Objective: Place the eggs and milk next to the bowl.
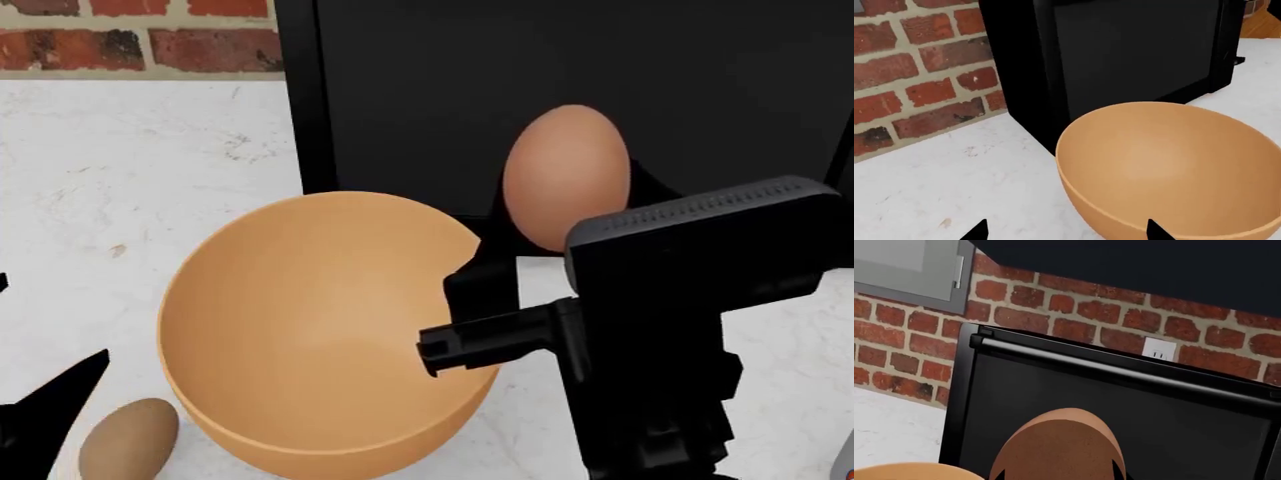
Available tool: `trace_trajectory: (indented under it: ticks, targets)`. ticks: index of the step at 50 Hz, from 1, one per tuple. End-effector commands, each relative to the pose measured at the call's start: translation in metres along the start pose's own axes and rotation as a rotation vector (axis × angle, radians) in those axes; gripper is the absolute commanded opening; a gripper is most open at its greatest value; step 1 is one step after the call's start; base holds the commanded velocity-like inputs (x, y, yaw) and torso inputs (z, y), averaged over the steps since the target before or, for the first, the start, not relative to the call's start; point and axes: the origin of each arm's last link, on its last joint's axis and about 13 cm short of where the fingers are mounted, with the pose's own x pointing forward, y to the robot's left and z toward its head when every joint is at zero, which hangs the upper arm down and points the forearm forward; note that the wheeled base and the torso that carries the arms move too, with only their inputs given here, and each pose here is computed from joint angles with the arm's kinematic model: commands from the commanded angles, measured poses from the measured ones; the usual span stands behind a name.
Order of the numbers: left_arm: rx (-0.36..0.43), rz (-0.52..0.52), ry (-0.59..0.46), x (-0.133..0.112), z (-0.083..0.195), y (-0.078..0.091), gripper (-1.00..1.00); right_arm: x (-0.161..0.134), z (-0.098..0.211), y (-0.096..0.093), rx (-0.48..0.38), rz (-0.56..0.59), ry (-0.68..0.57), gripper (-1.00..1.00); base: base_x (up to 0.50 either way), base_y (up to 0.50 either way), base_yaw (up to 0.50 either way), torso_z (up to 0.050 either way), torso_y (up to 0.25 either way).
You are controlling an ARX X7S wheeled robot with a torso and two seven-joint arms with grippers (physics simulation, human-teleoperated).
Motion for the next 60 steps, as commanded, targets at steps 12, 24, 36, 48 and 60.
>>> trace_trajectory:
  ticks: [12, 24, 36, 48, 60]
  targets:
    - [-0.013, 0.189, -0.16, 0.004, 0.005, 0.006, 1.0, -0.024, 0.012, -0.01, -0.055, 0.066, 0.103, -1.0, 0.0, 0.0, 0.0, 0.0, 0.0]
    - [-0.003, 0.223, -0.209, 0.01, 0.003, 0.007, 1.0, -0.048, 0.026, -0.016, -0.078, 0.123, 0.222, -1.0, 0.0, 0.0, 0.0, 0.0, 0.0]
    - [0.017, 0.218, -0.202, 0.014, 0.0, 0.005, 1.0, -0.069, 0.036, -0.019, -0.078, 0.173, 0.327, -1.0, 0.0, 0.0, 0.0, 0.0, 0.0]
    - [0.035, 0.204, -0.193, 0.018, -0.004, 0.003, 1.0, -0.081, 0.034, -0.02, -0.081, 0.214, 0.405, -1.0, 0.0, 0.0, 0.0, 0.0, 0.0]
    - [0.04, 0.199, -0.188, 0.018, -0.007, 0.001, 1.0, -0.091, 0.031, -0.021, -0.075, 0.237, 0.465, -1.0, 0.0, 0.0, 0.0, 0.0, 0.0]
